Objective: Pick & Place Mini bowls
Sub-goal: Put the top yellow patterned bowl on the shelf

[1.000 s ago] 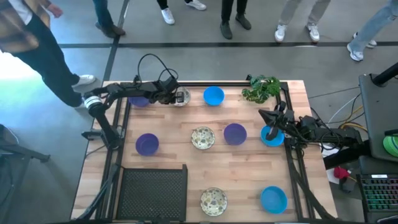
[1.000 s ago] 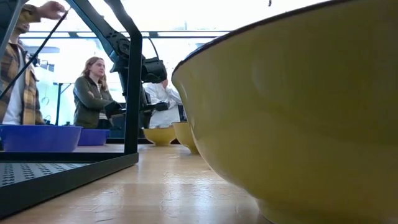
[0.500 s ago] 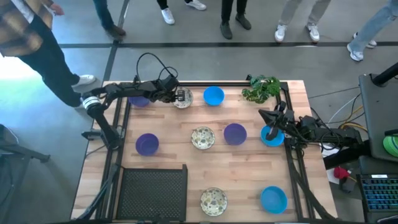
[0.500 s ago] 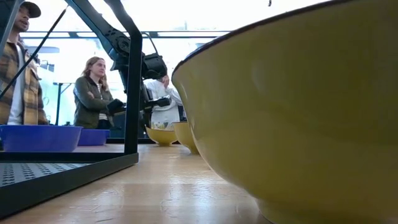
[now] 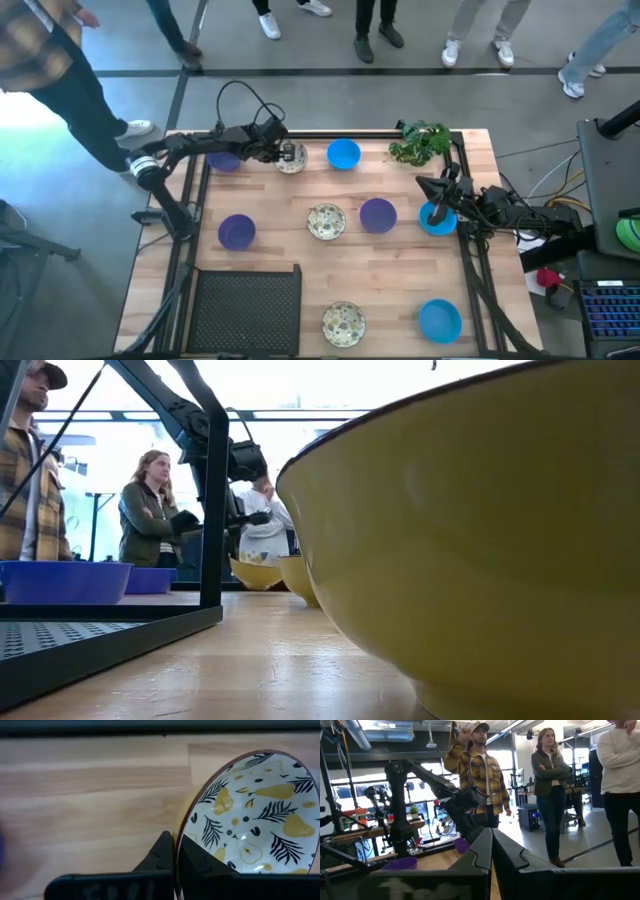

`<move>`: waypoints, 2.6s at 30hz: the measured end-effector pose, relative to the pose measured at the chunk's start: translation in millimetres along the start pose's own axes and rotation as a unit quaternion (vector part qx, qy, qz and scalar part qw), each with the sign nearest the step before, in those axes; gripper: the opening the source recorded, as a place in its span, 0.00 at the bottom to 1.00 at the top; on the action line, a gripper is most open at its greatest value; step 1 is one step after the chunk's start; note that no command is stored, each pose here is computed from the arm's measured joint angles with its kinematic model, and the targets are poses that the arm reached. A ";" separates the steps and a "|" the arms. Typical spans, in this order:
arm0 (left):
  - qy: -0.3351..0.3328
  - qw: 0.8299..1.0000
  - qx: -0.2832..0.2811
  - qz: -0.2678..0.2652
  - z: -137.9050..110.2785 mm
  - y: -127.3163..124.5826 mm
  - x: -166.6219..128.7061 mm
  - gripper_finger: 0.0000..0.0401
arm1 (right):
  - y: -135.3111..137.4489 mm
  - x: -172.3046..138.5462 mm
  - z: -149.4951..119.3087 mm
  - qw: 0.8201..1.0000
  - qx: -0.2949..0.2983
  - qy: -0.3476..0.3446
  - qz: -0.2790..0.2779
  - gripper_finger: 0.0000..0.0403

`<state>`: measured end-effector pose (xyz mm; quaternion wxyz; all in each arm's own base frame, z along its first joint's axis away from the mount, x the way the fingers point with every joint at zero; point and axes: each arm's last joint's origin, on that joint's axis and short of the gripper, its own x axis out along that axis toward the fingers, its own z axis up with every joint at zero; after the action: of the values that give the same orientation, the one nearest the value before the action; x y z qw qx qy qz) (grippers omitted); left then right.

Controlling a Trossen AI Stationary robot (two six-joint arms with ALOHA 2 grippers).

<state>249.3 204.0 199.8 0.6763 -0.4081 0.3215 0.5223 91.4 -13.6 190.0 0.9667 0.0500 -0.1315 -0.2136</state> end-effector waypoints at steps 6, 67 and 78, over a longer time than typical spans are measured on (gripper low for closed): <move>-0.009 1.000 0.009 -0.010 3.8 1.2 -14.8 0.00 | 0.0 0.0 -0.2 1.000 -0.001 0.001 0.000 0.02; 0.178 0.866 0.415 -0.215 -76.3 90.8 -203.6 0.00 | 0.0 0.0 -0.8 0.999 -0.037 0.003 0.000 0.02; 0.217 0.823 0.460 -0.254 -111.8 76.1 -217.8 0.00 | 0.0 0.0 -0.7 0.999 -0.036 0.003 0.000 0.02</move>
<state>120.6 17.2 319.4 0.8070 -0.2195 0.5478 0.0222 91.5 -13.6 189.3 0.9684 0.0160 -0.1210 -0.2176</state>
